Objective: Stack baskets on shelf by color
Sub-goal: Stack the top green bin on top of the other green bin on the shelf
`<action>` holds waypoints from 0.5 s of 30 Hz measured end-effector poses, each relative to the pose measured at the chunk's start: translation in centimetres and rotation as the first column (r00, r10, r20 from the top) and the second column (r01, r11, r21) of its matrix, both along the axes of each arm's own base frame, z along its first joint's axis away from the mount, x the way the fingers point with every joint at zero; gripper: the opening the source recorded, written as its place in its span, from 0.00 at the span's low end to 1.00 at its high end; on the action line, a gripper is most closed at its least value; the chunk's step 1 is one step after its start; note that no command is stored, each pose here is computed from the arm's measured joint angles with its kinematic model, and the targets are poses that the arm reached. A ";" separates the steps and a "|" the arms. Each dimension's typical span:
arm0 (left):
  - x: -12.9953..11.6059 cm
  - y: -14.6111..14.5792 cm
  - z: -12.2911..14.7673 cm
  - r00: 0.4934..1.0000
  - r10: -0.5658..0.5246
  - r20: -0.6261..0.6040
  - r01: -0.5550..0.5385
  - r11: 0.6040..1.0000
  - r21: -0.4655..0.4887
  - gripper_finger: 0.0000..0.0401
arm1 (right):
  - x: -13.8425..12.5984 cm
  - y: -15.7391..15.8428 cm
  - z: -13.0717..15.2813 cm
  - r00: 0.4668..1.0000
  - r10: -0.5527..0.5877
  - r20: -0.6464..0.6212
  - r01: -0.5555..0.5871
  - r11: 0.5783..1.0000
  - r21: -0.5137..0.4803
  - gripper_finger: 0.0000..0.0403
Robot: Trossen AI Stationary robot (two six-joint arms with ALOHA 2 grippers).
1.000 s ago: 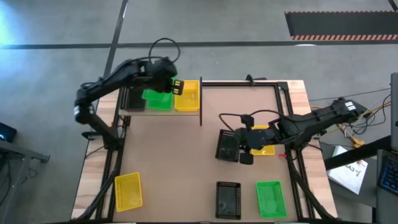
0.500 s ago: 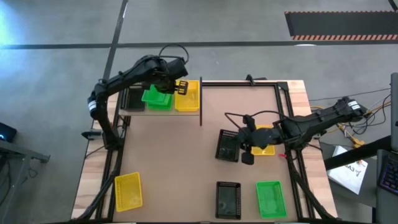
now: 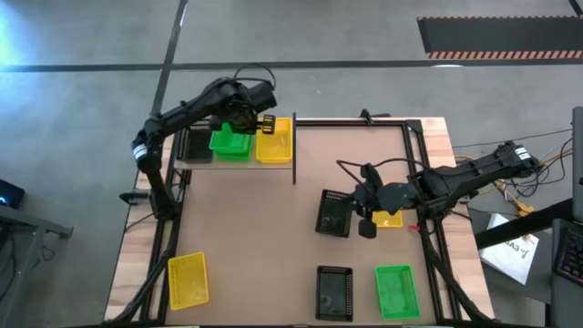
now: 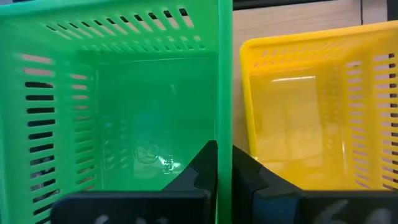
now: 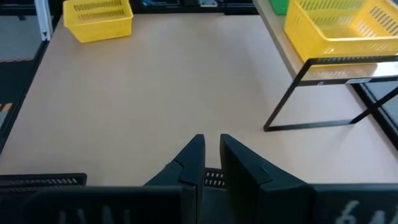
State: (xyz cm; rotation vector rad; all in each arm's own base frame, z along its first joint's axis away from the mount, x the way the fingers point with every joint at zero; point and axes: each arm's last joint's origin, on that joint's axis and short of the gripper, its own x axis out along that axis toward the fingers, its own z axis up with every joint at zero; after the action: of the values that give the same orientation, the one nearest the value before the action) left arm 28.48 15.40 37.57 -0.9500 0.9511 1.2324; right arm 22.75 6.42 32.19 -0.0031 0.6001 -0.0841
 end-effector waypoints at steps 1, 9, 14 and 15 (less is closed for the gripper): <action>0.1 0.0 -0.1 1.000 0.000 -0.003 0.000 1.000 -0.003 0.00 | 0.0 0.0 0.0 1.000 -0.003 0.001 0.003 1.000 -0.002 0.11; 0.9 0.5 -1.2 0.999 -0.025 -0.025 0.024 0.999 -0.044 0.02 | -0.1 0.0 0.1 1.000 -0.003 0.003 0.003 1.000 -0.001 0.11; 1.2 0.6 -1.6 0.999 -0.044 -0.019 0.042 0.995 -0.085 0.13 | 0.0 0.0 1.2 0.999 0.002 0.033 -0.002 1.000 0.000 0.11; 1.2 0.6 -1.6 0.999 -0.044 -0.019 0.042 0.995 -0.085 0.16 | 0.1 0.0 1.4 0.999 0.004 0.039 -0.004 1.000 -0.002 0.11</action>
State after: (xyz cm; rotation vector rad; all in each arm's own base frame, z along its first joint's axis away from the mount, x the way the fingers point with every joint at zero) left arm 29.71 15.96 35.94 -0.9800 1.0421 1.1754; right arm 22.81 6.43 33.57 -0.0043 0.5607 -0.0805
